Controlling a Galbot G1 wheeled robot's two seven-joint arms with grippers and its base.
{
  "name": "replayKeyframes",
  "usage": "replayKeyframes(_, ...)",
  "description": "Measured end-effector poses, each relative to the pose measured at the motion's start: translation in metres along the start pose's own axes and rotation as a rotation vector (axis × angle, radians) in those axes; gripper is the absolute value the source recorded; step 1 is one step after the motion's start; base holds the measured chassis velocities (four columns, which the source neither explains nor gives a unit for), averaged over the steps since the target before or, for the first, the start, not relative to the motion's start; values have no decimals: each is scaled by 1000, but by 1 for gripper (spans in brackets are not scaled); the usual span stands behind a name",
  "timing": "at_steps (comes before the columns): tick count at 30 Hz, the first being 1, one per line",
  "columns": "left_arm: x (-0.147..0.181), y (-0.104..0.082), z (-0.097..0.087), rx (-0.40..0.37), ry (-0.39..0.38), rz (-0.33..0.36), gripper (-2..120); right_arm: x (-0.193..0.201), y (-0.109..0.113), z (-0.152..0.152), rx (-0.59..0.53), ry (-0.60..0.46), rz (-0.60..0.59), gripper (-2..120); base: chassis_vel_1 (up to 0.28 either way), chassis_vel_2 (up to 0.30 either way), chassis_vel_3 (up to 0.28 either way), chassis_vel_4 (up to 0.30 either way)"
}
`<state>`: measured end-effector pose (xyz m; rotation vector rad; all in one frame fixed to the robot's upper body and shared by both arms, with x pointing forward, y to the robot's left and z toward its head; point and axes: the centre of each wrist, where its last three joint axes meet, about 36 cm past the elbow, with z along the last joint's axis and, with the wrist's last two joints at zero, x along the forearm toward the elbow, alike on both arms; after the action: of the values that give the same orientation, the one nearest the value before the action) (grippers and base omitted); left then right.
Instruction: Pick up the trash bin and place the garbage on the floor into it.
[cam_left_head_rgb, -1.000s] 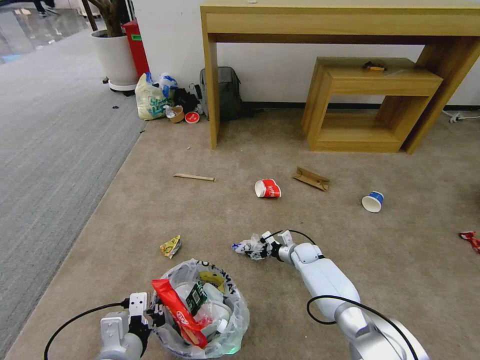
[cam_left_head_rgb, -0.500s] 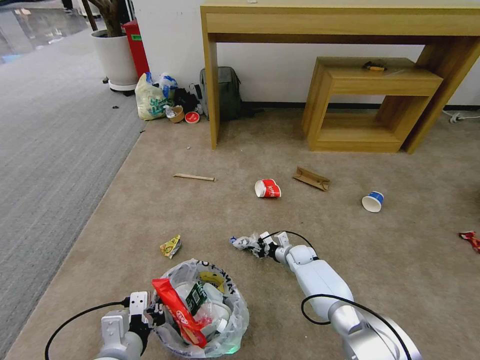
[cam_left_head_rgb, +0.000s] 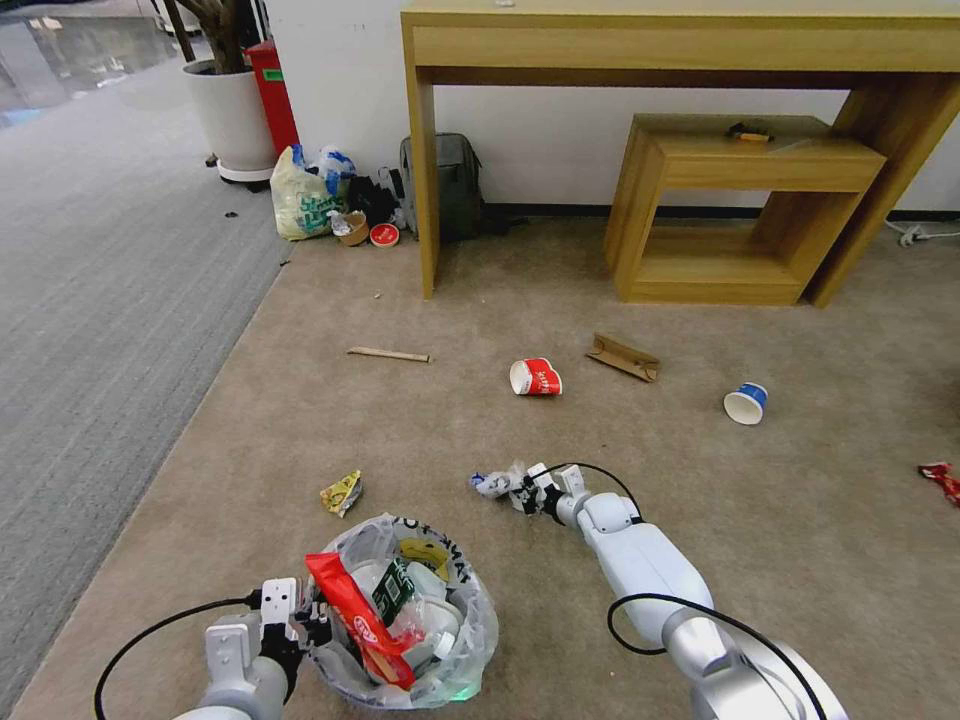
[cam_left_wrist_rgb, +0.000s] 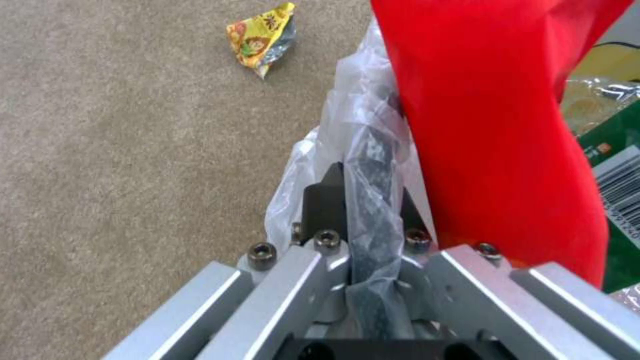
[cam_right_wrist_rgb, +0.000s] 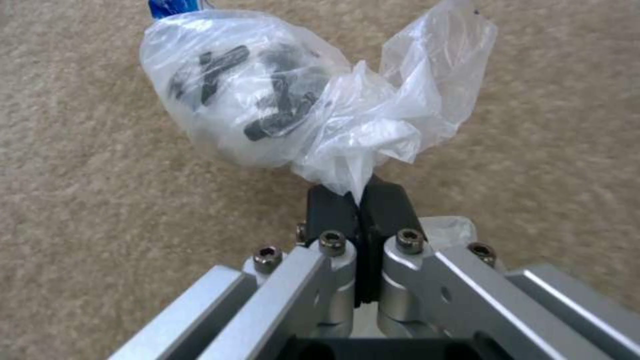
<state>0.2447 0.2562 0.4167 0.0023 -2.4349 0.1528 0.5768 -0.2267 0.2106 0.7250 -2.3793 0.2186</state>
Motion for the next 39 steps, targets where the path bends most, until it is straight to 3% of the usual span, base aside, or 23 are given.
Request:
replayKeyframes(5, -3, 0, -6, 7, -6, 0, 0, 10, -6, -4, 8, -34, 13, 0, 0, 0, 0, 0)
replayKeyframes(9, -7, 0, -13, 17, -11, -1, 0, 32, -12, -24, 17, -111, 23, 0, 0, 0, 0, 0)
replayKeyframes(13, -11, 1, -17, 19, -12, -4, 0, 61, -10, -55, 44, -209, 11, 0, 0, 0, 0, 0)
replayKeyframes(16, -16, 1, -18, 20, -8, -4, 0, 108, 5, -102, 104, -344, -41, 0, 0, 0, 0, 0)
replayKeyframes(17, -16, 1, -18, 20, -8, -4, 0, 108, 5, -102, 104, -344, -41, 0, 0, 0, 0, 0)
replayKeyframes(21, -22, -2, -18, 22, -5, 3, 0, 142, 36, -134, 138, -401, -124, 0, 0, 0, 0, 0)
replayKeyframes(23, -23, -4, -20, 23, -6, 7, 0, 162, 70, -155, 164, -444, -205, 0, 0, 0, 0, 0)
replayKeyframes(24, -23, -4, -20, 23, -6, 7, 0, 162, 70, -155, 164, -444, -205, 0, 0, 0, 0, 0)
replayKeyframes(26, -24, -3, -21, 22, -6, 6, 0, 181, 98, -166, 175, -459, -286, 0, 0, 0, 0, 0)
replayKeyframes(31, -28, -1, -20, 21, -1, 6, 0, 210, 132, -152, 204, -380, -403, 0, 0, 0, 0, 0)
replayKeyframes(39, -32, -6, -22, 25, -5, 21, 0, 224, 165, -124, 252, -278, -472, 0, 0, 0, 0, 0)
